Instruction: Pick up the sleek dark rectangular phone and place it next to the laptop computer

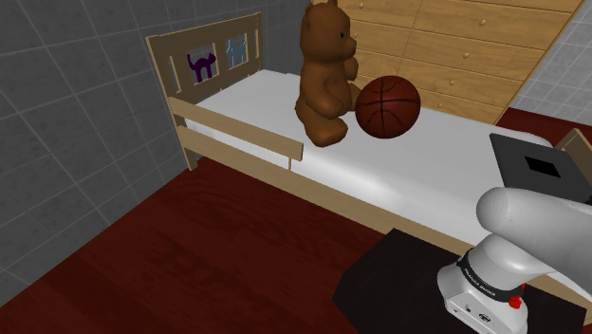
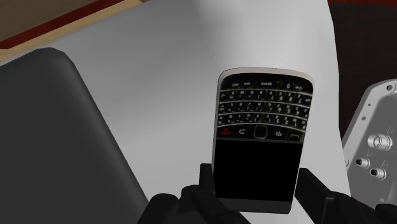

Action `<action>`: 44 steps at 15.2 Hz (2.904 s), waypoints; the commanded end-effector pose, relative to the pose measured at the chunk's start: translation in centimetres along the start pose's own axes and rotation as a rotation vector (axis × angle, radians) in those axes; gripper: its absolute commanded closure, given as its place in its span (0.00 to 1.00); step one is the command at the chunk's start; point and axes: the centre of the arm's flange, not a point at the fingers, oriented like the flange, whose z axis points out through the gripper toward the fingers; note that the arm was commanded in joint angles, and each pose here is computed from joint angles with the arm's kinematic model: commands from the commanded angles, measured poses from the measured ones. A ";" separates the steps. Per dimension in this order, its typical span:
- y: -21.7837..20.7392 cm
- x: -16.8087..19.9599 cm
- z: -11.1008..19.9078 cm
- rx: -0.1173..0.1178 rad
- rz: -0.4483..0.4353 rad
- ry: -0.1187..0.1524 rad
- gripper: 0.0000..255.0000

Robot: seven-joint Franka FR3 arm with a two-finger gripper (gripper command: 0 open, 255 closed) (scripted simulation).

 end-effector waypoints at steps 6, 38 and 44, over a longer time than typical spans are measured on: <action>0.0 0.1 -3.7 0.000 0.000 0.000 1.00; 5.0 -12.1 -0.1 0.000 0.000 0.000 1.00; 5.0 -12.1 -0.1 0.000 0.000 0.000 1.00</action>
